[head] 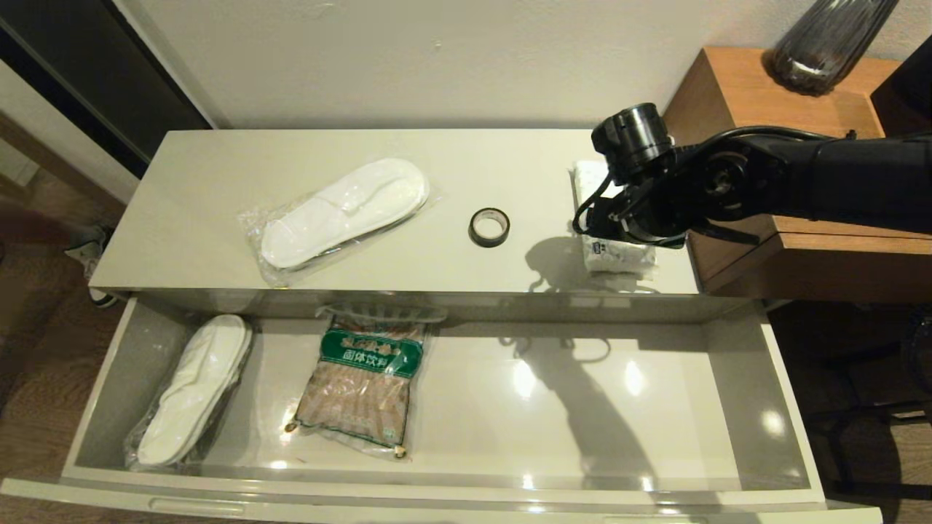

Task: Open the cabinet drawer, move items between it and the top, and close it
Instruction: Pick up the tissue on the table

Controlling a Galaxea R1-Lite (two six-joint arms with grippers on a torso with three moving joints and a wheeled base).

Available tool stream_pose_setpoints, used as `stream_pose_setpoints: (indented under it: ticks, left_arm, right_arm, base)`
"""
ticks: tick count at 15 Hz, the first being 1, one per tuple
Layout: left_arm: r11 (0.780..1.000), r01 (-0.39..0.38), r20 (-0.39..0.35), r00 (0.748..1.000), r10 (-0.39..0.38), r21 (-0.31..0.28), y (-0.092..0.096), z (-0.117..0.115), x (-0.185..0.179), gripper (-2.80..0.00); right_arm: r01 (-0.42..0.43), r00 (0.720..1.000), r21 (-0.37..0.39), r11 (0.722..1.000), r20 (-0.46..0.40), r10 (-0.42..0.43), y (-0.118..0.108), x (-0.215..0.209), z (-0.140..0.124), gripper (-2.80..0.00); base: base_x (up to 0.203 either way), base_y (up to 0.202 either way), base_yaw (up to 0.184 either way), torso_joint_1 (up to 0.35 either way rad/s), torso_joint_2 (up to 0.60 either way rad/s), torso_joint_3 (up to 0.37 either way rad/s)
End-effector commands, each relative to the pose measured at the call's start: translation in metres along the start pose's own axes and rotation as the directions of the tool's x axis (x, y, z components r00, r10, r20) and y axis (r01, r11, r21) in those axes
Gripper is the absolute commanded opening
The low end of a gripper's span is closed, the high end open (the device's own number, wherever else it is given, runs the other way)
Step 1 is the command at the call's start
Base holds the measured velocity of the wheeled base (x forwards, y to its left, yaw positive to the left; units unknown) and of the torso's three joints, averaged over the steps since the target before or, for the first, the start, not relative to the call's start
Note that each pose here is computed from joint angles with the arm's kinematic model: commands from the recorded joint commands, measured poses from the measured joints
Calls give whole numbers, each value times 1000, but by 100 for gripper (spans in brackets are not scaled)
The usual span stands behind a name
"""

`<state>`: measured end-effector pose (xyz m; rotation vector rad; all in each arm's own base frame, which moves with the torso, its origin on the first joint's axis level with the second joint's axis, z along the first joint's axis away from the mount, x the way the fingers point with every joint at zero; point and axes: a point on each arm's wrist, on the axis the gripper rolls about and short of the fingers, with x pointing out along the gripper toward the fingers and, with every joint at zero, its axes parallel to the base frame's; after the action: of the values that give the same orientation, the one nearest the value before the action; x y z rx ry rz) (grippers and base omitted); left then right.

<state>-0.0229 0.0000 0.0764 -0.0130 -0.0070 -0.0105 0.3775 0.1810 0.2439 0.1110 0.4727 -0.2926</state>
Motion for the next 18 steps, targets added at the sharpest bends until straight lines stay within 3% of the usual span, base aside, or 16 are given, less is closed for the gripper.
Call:
stream_pose_setpoints:
  ticks: [1, 9, 10, 15, 18]
  left_arm:
    - [1000, 0, 0, 1000, 0, -1, 0, 0, 0, -280]
    - [1000, 0, 1, 1000, 0, -1, 0, 0, 0, -280]
    - [1000, 0, -1, 1000, 0, -1, 0, 0, 0, -280]
    - [1000, 0, 1, 1000, 0, -1, 0, 0, 0, -280]
    - [1000, 0, 1, 1000, 0, -1, 0, 0, 0, -280]
  right_arm:
    - [11, 1000, -1, 1000, -16, -11, 3, 7, -7, 0]
    - [47, 995, -20, 999, -91, -49, 12, 41, -37, 0]
    - [52, 993, -31, 998, -104, -55, 11, 43, -41, -280]
    - [48, 994, 14, 999, -99, -46, 4, 30, -34, -280]
    - [25, 996, 27, 999, -88, -23, -13, -4, -22, -280]
  base:
    - [0, 0, 0, 0, 0, 0]
    - [0, 0, 0, 0, 0, 0]
    - [0, 0, 0, 0, 0, 0]
    - [0, 0, 0, 0, 0, 0]
    - [0, 0, 0, 0, 0, 0]
